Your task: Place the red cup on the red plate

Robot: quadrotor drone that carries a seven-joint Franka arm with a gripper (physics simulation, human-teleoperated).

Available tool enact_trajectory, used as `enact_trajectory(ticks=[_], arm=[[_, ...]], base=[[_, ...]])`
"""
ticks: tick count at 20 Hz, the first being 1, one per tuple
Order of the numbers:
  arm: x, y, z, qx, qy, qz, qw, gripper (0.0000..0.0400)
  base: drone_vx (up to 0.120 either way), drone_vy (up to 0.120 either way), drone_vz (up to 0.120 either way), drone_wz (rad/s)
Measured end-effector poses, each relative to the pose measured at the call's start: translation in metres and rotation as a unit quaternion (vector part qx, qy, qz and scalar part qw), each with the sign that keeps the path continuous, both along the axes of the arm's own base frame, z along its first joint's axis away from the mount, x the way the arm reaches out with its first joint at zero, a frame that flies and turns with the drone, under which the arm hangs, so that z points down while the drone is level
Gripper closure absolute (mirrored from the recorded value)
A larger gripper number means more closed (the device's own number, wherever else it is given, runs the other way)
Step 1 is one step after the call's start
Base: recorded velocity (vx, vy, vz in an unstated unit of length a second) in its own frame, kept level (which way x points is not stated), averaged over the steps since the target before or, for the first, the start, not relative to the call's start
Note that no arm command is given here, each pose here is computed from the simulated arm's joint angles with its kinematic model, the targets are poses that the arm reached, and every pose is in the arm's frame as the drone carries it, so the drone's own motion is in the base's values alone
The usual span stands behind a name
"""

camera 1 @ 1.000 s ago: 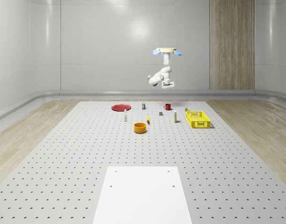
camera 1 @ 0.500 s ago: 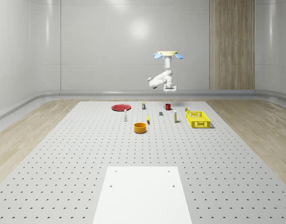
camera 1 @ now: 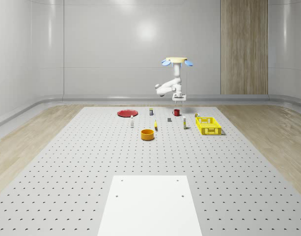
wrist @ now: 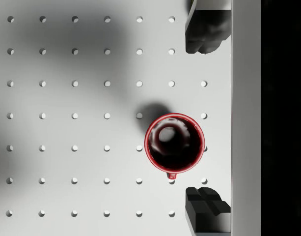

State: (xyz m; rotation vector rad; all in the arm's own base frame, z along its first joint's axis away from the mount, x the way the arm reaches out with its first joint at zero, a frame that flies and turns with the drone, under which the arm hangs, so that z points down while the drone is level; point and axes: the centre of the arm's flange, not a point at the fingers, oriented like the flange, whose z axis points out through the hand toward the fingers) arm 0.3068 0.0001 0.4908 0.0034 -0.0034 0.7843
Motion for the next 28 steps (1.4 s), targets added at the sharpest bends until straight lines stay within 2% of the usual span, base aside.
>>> enact_trajectory(ticks=[3, 16, 28], arm=[[0.0000, 0.000, 0.000, -0.001, 0.0000, 0.000, 1.000, 0.0000], [0.0000, 0.000, 0.000, -0.001, 0.0001, 0.000, 1.000, 0.0000], [0.0000, -0.001, 0.018, -0.001, 0.0001, 0.000, 1.000, 0.0000]], base=[[0.080, 0.000, -0.120, 0.000], [0.012, 0.000, -0.120, 0.000], [0.000, 0.000, 0.000, 0.000]])
